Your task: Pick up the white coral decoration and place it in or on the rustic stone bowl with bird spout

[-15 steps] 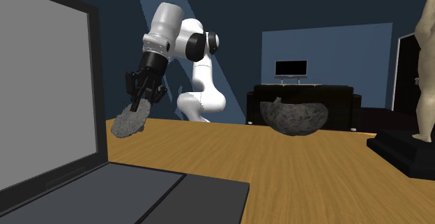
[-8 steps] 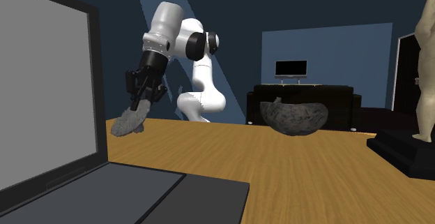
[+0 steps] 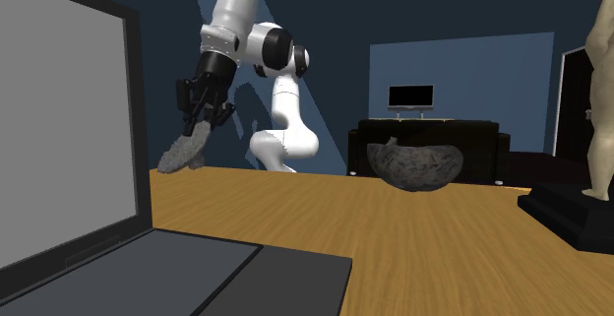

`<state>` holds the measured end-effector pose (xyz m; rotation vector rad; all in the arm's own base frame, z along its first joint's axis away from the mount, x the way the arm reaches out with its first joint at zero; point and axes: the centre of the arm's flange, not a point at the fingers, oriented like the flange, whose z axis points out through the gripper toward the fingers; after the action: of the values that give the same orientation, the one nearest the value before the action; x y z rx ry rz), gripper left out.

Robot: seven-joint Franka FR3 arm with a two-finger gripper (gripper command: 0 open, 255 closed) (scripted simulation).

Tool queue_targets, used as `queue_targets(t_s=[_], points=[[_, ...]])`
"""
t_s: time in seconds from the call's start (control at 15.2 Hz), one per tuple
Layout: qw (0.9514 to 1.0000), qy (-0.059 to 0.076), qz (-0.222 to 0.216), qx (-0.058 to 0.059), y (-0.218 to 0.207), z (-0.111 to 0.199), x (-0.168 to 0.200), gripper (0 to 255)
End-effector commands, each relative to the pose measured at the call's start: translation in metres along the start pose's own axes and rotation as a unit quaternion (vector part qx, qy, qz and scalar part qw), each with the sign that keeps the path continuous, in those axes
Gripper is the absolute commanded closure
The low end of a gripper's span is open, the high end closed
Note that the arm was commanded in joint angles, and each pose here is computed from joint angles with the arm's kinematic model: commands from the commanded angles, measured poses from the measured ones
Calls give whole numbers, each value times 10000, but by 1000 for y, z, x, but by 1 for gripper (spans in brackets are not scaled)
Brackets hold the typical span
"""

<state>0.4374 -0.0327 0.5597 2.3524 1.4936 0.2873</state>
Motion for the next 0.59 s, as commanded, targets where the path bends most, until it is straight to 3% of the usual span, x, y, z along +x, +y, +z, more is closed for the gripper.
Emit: queue_targets(t_s=[0.0,0.53], points=[[10000,0,0,0,4,-10,-1,255],[10000,0,0,0,20,-49,-1,255]])
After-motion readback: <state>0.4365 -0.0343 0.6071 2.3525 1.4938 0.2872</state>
